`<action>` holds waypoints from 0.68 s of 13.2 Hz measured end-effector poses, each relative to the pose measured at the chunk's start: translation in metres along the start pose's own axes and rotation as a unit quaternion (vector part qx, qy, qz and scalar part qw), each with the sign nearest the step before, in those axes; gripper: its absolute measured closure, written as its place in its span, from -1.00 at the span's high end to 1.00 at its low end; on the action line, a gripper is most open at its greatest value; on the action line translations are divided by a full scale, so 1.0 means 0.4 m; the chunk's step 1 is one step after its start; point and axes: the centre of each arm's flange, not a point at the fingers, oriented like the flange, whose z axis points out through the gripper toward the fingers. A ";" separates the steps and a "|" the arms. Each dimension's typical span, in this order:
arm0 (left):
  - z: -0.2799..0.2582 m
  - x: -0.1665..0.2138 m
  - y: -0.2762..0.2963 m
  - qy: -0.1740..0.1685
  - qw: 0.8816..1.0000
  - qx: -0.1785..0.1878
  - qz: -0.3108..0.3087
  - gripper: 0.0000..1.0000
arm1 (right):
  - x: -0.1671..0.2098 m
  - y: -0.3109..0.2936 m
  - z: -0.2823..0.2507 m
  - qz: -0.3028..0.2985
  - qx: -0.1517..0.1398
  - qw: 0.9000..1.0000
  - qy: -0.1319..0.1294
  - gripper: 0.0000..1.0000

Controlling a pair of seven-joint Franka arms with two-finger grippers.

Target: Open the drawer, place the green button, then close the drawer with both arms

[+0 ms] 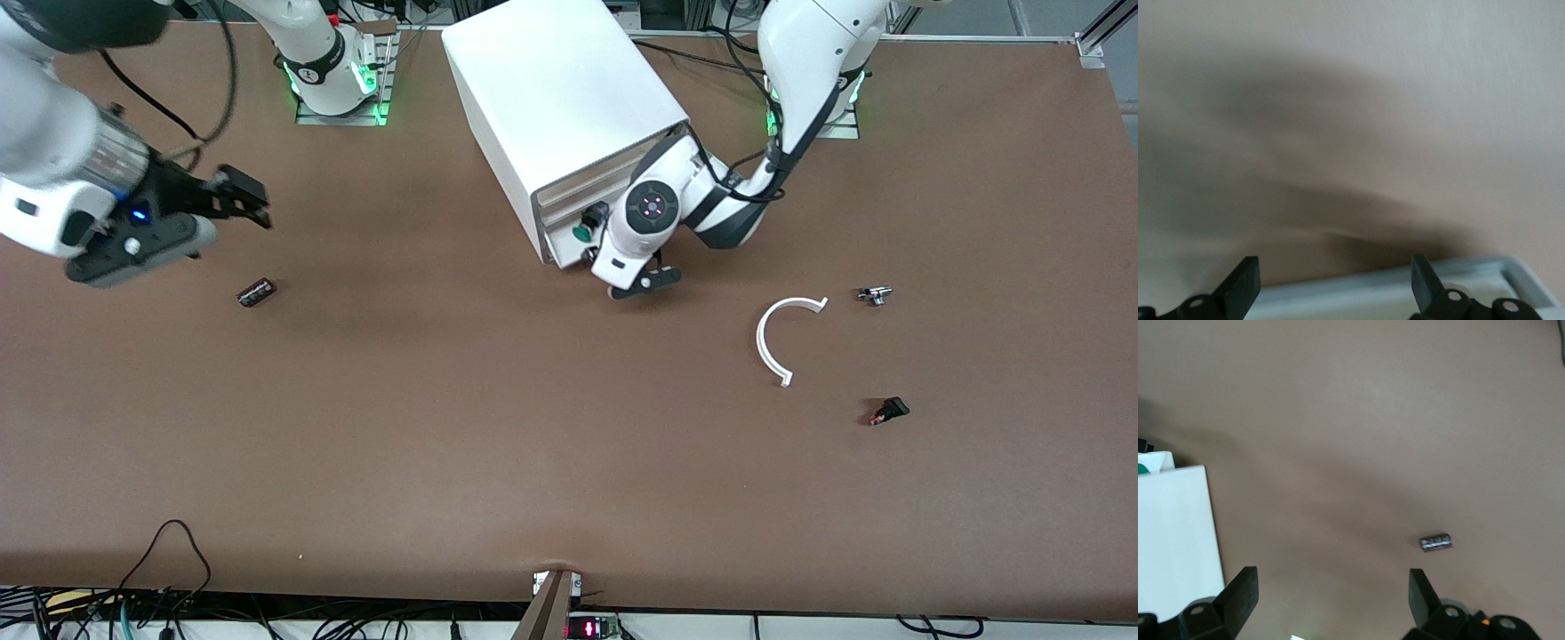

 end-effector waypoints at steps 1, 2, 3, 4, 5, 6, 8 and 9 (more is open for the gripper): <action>0.010 -0.025 0.009 -0.008 1.000 0.001 0.006 1.00 | -0.033 0.035 0.007 -0.007 0.000 1.000 0.004 1.00; 0.023 -0.045 0.016 -0.014 1.000 0.003 0.012 1.00 | -0.059 0.062 0.019 -0.010 0.001 1.000 0.006 1.00; 0.036 -0.059 0.021 -0.020 1.000 0.005 0.016 1.00 | -0.075 0.078 0.030 -0.011 0.001 1.000 0.007 1.00; 0.043 -0.057 0.021 -0.023 1.000 0.004 0.014 1.00 | -0.081 0.085 0.036 -0.011 0.000 1.000 0.007 1.00; 0.044 -0.054 0.020 -0.030 1.000 0.000 0.007 1.00 | -0.079 0.086 0.036 -0.012 -0.002 1.000 0.009 1.00; 0.044 -0.052 0.019 -0.036 0.999 -0.003 0.001 1.00 | -0.078 0.084 0.034 -0.013 -0.004 1.000 0.011 1.00; 0.041 -0.049 0.018 -0.041 0.999 -0.006 -0.004 1.00 | -0.075 0.083 0.020 -0.014 -0.007 1.000 0.017 1.00; 0.028 -0.040 0.019 -0.044 0.999 -0.009 -0.007 1.00 | -0.075 0.085 0.011 -0.014 -0.012 1.000 0.019 1.00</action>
